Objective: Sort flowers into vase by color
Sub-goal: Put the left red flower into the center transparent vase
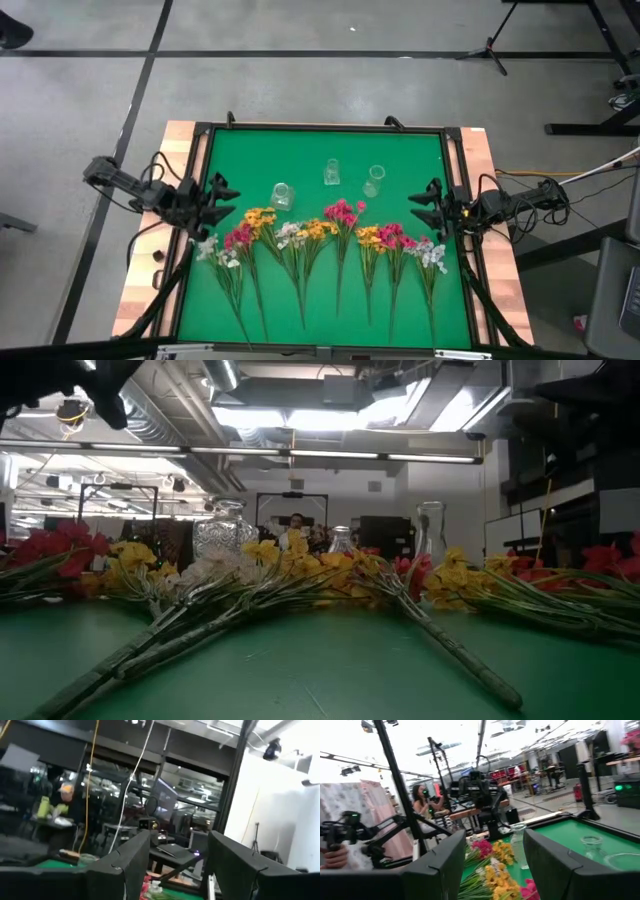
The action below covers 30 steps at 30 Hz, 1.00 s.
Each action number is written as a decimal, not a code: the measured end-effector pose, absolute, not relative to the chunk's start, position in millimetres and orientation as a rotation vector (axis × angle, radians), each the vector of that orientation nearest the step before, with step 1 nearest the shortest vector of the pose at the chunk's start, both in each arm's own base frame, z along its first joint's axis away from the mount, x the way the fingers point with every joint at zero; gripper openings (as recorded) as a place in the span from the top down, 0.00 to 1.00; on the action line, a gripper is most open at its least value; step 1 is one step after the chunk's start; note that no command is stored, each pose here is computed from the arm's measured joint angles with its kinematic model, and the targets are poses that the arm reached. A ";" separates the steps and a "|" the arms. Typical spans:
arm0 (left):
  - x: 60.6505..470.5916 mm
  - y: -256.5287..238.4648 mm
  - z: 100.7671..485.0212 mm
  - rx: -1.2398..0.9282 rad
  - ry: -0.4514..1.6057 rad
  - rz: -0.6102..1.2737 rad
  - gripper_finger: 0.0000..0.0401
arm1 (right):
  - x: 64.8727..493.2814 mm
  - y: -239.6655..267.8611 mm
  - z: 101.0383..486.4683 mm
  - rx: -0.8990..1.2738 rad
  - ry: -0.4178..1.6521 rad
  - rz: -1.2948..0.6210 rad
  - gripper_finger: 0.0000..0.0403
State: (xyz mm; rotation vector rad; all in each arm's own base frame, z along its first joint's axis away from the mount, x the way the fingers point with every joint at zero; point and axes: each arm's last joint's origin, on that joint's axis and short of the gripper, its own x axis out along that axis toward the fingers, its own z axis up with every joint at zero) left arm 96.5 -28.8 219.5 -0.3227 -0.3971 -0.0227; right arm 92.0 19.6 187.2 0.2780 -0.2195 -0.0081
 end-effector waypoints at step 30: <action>210.3 -90.8 281.2 -0.849 0.384 0.014 0.51 | 92.2 18.0 186.1 0.293 -0.214 -0.065 0.50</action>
